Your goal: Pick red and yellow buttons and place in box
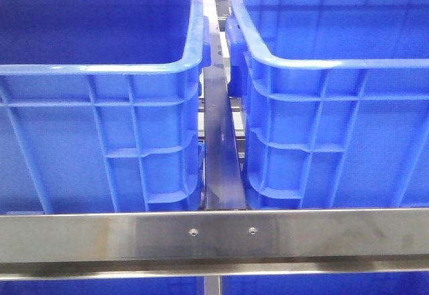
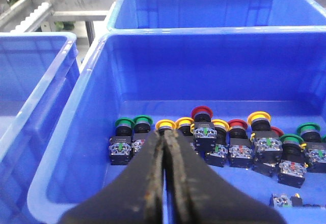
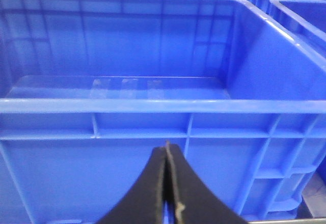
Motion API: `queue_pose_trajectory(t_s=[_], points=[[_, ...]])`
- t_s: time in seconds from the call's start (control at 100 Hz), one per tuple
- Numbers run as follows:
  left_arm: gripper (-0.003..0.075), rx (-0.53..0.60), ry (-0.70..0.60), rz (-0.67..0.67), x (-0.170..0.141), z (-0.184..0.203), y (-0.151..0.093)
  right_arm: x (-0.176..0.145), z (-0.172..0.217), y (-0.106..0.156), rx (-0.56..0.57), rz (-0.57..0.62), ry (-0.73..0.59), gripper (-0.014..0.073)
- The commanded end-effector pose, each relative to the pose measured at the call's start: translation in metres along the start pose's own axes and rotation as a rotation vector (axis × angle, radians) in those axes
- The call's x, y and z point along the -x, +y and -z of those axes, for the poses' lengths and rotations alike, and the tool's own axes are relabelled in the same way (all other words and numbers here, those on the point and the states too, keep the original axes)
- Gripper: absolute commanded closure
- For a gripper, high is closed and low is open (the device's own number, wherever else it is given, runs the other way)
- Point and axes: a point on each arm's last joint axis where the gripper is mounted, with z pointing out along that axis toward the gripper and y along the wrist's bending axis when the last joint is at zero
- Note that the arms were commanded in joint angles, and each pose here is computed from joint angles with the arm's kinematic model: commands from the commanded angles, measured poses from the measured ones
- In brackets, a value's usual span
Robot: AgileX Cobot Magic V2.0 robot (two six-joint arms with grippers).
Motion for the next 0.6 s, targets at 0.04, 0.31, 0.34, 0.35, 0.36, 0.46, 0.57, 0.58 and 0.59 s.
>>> queue_pose_trajectory(t_s=[0.04, 0.31, 0.34, 0.35, 0.36, 0.46, 0.57, 0.58, 0.59], points=[[0.0734, -0.003, -0.014, 0.012, 0.032, -0.015, 0.001, 0.014, 0.003, 0.000, 0.003, 0.014, -0.117, 0.0663], [0.0335, -0.006, 0.127, 0.012, 0.059, -0.052, 0.001, 0.014, 0.003, 0.000, 0.003, 0.014, -0.117, 0.0663], [0.0272, -0.007, 0.134, 0.012, 0.061, -0.055, 0.001, 0.014, 0.003, 0.000, 0.003, 0.014, -0.117, 0.0663], [0.0241, -0.007, 0.135, 0.011, 0.062, -0.056, 0.001, 0.014, 0.003, 0.000, 0.003, 0.014, -0.117, 0.0663], [0.0228, -0.007, 0.141, 0.011, 0.062, -0.057, 0.001, 0.014, 0.003, 0.000, 0.003, 0.014, -0.117, 0.0663], [0.0099, -0.008, 0.191, 0.011, 0.065, -0.068, 0.001, 0.014, 0.003, 0.000, 0.003, 0.014, -0.117, 0.0663], [0.0101, -0.009, 0.247, 0.011, 0.066, -0.082, 0.001, 0.014, 0.003, 0.000, 0.003, 0.014, -0.117, 0.0663], [0.0101, -0.009, 0.248, 0.011, 0.067, -0.082, 0.001, 0.014, 0.003, 0.000, 0.003, 0.014, -0.117, 0.0663], [0.0101, -0.010, 0.256, 0.011, 0.067, -0.084, 0.001, 0.014, 0.003, 0.000, 0.003, 0.014, -0.117, 0.0663]])
